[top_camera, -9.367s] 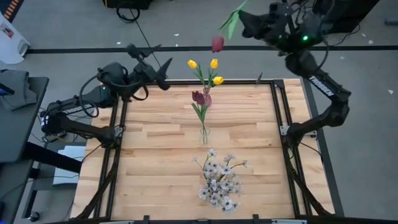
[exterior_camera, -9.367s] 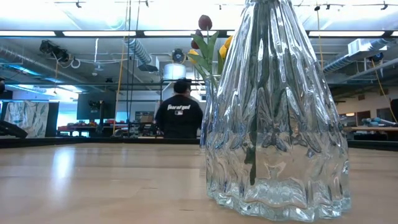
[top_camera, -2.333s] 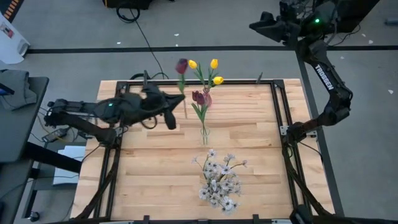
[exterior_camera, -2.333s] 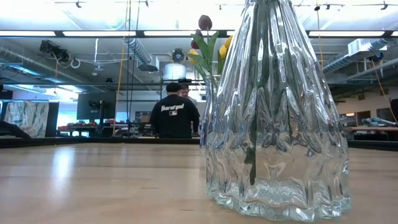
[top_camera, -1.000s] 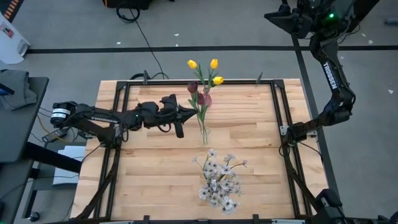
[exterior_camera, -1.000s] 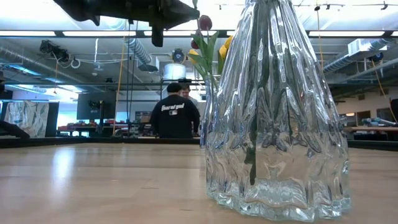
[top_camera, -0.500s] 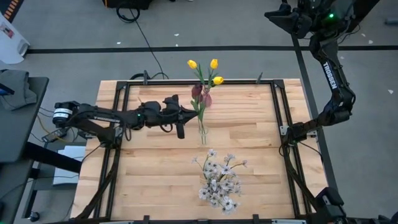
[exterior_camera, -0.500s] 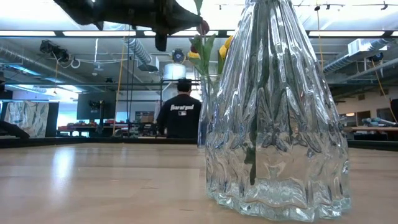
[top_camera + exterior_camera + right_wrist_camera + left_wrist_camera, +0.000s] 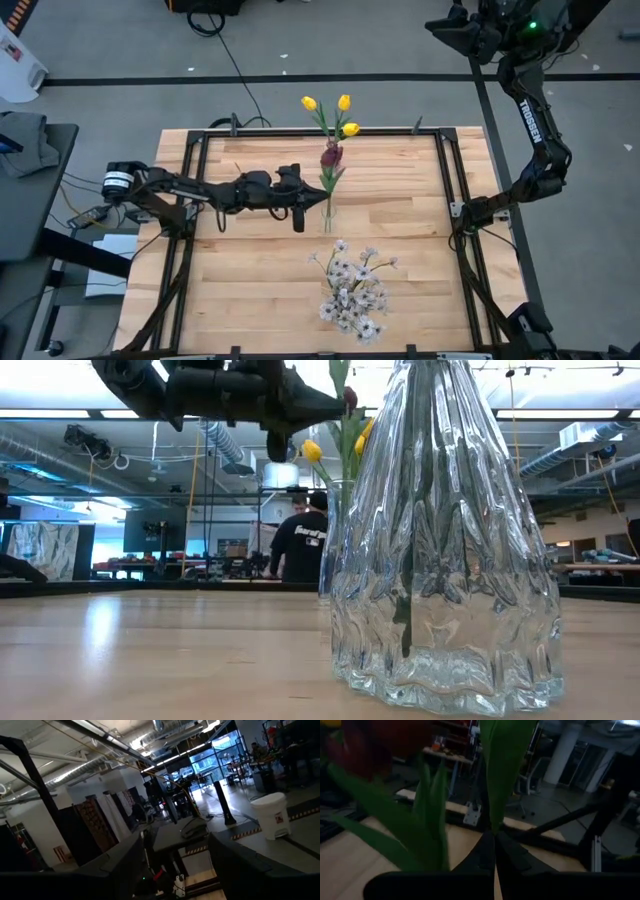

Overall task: Sort flowers into vase by color
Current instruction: Put the red flower into the top transparent vase, then return to Home Position

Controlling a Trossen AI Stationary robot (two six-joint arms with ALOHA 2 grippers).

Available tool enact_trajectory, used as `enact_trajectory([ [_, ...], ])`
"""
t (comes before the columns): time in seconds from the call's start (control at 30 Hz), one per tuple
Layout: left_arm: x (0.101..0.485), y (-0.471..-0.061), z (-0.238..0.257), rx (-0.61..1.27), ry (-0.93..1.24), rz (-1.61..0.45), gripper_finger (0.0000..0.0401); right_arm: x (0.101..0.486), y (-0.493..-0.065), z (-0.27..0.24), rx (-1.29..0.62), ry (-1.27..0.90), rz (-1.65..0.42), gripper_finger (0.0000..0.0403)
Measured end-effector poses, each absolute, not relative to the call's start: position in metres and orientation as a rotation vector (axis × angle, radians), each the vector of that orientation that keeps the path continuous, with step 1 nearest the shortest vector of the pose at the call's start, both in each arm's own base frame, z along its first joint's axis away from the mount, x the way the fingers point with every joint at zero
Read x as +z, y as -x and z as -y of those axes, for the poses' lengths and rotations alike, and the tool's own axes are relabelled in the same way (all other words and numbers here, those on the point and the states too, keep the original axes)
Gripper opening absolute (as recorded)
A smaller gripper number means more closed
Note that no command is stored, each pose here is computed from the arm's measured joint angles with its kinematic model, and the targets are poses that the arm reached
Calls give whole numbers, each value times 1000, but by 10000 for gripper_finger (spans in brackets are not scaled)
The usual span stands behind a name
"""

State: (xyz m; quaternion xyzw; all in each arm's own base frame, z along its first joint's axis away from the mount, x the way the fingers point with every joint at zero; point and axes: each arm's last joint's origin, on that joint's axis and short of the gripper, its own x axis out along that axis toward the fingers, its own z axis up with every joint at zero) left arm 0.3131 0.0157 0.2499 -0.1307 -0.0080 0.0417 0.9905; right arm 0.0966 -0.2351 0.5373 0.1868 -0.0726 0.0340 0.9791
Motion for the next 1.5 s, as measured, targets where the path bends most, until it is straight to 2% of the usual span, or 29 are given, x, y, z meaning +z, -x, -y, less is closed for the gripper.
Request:
enact_trajectory([
  [0.27, 233, -314, -15, 70, 205, -137, 9, 537, -97, 235, 72, -350, 142, 240],
  [0.5, 233, -314, -15, 69, 171, -139, 37, 537, -97, 235, 71, -328, 142, 240],
  [0.67, 236, -314, -16, 65, 189, -107, 89, 537, -97, 235, 63, -326, 149, 240],
  [0.93, 238, -314, -17, 83, 216, -84, 212, 537, -97, 235, 61, -327, 151, 240],
  [1.07, 249, -309, -16, 58, 233, -46, 260, 537, -97, 235, 65, -326, 147, 240],
  [1.27, 283, -275, -15, 71, 200, -67, 282, 537, -97, 235, 71, -328, 141, 240],
  [1.4, 302, -235, -16, 175, 158, -141, 282, 538, -96, 237, 11, -336, 193, 240],
  [1.5, 312, -205, -17, 270, 145, -182, 282, 535, -96, 242, -102, -414, 255, 240],
])
